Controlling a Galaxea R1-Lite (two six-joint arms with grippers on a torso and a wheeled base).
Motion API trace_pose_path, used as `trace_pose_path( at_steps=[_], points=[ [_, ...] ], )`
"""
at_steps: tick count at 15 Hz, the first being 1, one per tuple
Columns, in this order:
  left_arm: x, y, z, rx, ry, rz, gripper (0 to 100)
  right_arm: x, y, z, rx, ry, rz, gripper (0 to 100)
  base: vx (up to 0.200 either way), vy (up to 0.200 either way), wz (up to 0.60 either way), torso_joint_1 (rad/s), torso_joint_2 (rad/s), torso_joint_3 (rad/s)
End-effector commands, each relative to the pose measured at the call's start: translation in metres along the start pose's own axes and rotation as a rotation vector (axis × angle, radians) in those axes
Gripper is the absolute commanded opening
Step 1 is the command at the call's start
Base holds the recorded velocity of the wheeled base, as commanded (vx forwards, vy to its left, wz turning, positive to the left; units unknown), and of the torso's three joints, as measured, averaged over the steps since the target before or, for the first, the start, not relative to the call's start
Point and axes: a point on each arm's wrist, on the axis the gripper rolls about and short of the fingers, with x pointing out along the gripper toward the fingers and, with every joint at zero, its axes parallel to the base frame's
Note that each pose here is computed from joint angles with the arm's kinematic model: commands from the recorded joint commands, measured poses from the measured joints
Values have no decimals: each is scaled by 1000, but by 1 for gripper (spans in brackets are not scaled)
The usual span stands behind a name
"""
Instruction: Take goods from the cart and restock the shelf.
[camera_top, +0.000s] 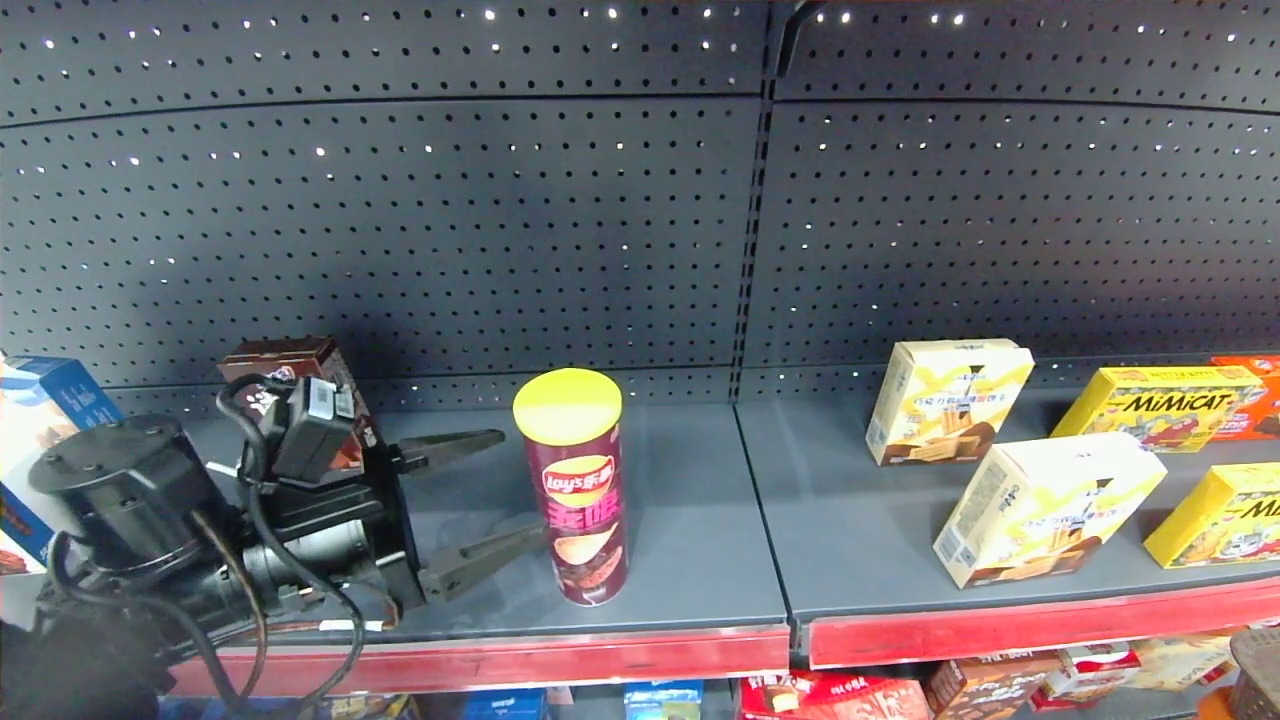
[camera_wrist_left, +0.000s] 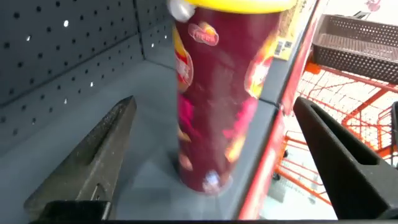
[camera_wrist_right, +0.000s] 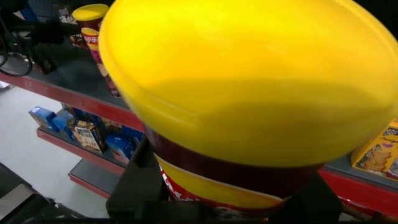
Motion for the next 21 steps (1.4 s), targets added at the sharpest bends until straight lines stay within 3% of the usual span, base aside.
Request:
trace_pose_path(
  at_steps=[1,3,6,10,12,15,16,21],
  points=[
    [-17,-11,5,8,-7,21,100,0,0,0,0,1,0,0,0,0,0,0,0,0],
    [-34,-22,3,-1,3,53,100,-2,1,-2,-1,-2,-3,0,0,0,0,0,0,0],
    [-49,-38,14,35,-33,155,100,-2,1,-2,0,-1,-3,0,0,0,0,0,0,0],
    [-70,-57,17,54,-58,318,100,-2,1,-3,0,1,-12,0,0,0,0,0,0,0],
    [-87,-74,21,66,-82,484,100,-3,1,-1,-2,-7,-15,0,0,0,0,0,0,0],
    [-112,-96,24,50,-49,711,100,-2,1,-1,-2,-7,-18,0,0,0,0,0,0,0],
    [-117,-102,26,48,-46,721,100,-2,1,-1,-2,-7,-18,0,0,0,0,0,0,0],
    [-168,-156,34,16,0,890,100,-2,0,-1,0,-1,-13,0,0,0,0,0,0,0]
  ],
)
